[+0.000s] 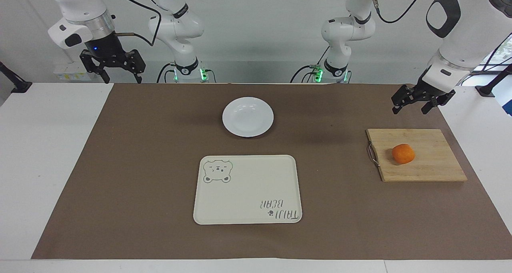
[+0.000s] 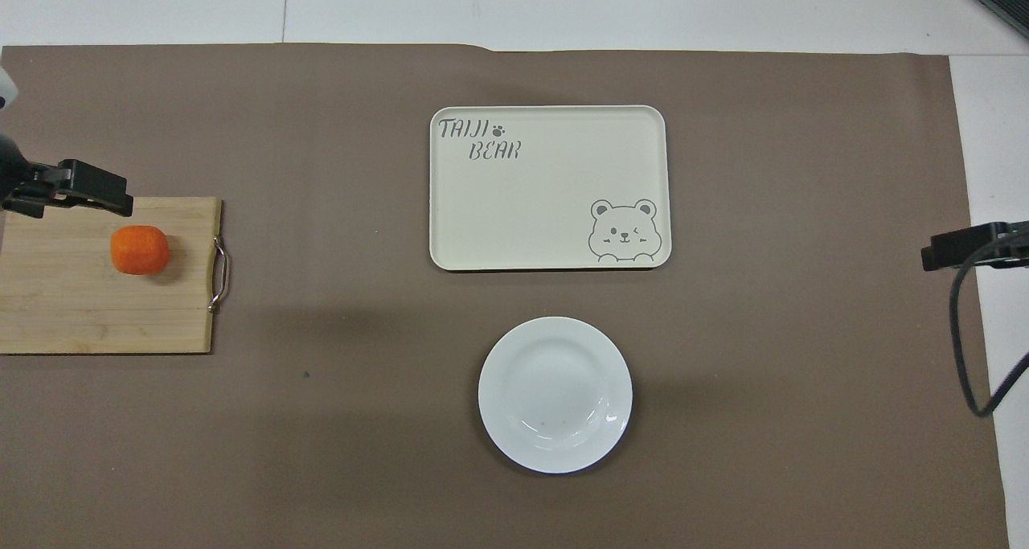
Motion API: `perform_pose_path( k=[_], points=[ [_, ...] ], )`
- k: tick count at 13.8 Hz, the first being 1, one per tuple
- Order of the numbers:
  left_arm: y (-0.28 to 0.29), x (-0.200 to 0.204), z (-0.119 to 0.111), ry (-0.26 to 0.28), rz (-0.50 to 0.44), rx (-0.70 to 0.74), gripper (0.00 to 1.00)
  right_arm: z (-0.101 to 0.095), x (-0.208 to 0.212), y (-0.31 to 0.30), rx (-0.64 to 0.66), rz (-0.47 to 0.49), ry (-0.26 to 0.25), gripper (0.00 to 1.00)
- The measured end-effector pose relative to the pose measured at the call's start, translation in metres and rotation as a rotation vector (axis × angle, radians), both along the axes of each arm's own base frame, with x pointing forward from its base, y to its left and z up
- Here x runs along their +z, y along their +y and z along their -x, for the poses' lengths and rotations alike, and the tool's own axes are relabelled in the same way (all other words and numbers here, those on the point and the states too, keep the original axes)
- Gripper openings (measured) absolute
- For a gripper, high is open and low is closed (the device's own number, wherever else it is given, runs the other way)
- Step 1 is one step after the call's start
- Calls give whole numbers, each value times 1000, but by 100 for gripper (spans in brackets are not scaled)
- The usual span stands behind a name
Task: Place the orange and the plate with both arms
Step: 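Lower the left gripper onto the orange on the wooden board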
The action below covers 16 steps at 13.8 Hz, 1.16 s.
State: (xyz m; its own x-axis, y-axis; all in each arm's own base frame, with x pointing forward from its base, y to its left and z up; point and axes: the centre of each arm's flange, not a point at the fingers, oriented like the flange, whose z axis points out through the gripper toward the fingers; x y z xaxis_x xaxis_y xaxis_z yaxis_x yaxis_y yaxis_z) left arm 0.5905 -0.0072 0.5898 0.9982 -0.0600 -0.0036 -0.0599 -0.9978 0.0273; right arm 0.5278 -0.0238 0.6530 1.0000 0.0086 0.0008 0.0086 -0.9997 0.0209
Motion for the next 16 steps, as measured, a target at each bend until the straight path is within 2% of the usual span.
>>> perform_pose_path(
  k=[12,16],
  points=[
    [72,-91,-7,-48,-6,-32,100,0,0,0,0,0,2,100],
    [88,-127,-11,-38,-2,-15,100,0,0,0,0,0,2,100]
  ],
)
